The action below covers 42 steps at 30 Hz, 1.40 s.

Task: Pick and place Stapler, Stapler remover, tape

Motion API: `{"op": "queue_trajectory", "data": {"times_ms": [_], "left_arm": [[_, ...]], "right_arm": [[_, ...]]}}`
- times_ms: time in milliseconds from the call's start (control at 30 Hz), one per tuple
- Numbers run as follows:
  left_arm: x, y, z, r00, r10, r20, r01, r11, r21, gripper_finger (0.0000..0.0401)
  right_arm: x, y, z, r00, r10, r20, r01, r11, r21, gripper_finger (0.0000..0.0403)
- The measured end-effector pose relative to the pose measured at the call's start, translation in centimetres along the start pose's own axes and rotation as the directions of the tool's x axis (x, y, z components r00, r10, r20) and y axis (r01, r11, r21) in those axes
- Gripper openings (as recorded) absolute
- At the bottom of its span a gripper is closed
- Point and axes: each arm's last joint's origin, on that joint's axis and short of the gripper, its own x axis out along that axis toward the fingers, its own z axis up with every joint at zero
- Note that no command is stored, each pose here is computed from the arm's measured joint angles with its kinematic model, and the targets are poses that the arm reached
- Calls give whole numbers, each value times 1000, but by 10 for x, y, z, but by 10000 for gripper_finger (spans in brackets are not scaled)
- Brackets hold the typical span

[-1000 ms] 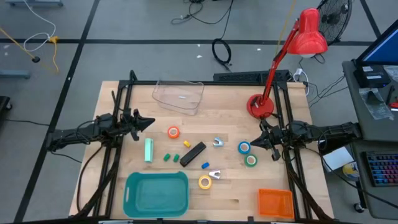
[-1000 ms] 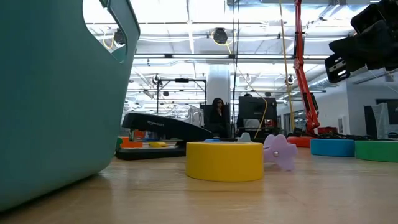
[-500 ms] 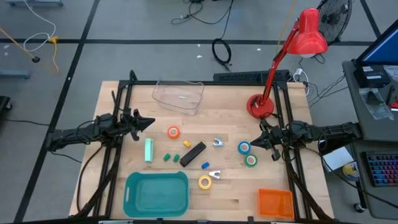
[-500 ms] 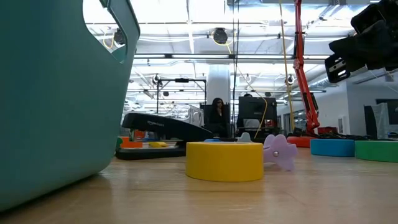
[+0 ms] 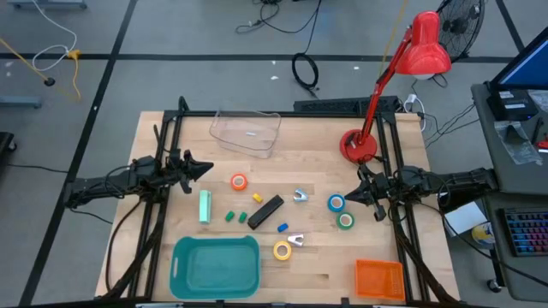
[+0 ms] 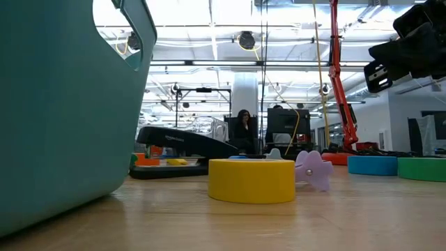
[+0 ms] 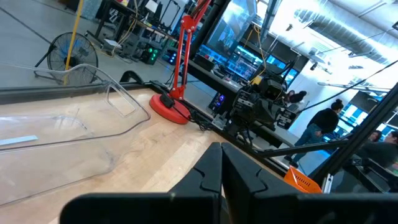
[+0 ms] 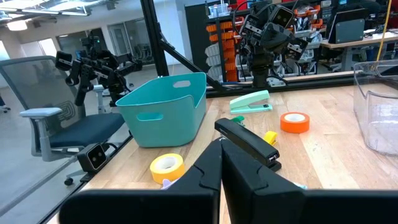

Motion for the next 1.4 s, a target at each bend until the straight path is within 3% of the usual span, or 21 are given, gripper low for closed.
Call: {"op": "queue_trajectory", "data": {"times_ms": [200, 333, 467, 567, 700, 867, 967, 1167, 1300, 1400], "left_arm": [[0, 0, 0, 1000, 0, 0, 0, 1000, 0, 6], [0, 0, 0, 1000, 0, 0, 0, 1000, 0, 6], [0, 0, 0, 1000, 0, 0, 0, 1000, 0, 5], [0, 0, 0, 1000, 0, 0, 0, 1000, 0, 6], [0, 0, 0, 1000, 0, 0, 0, 1000, 0, 5], [0, 1, 3, 995, 72, 63, -72, 997, -6, 6], [-1, 1, 10, 975, 138, 174, -118, 985, -124, 5], [-6, -4, 29, 891, 197, 409, -42, 933, -358, 5], [-10, -8, 39, 846, 168, 506, 50, 920, -388, 5], [-10, -10, 39, 859, 126, 496, 100, 909, -404, 5]], "right_arm": [[0, 0, 0, 1000, -14, 3, 14, 1000, -4, 0], [0, -3, 7, 986, -140, 93, 137, 990, 33, 0], [-2, -4, 18, 949, -227, 220, 196, 968, 156, 0], [-6, -5, 29, 890, -301, 342, 190, 928, 321, 0], [-11, -6, 40, 796, -405, 449, 131, 840, 527, 0], [-15, -9, 43, 721, -505, 475, 140, 777, 613, 0], [-15, -10, 42, 696, -542, 470, 166, 759, 630, 0], [-17, -12, 42, 641, -614, 460, 212, 718, 662, 0], [-17, -12, 42, 636, -621, 458, 223, 716, 661, 0], [-18, -13, 42, 610, -651, 452, 258, 702, 663, 0]]}}
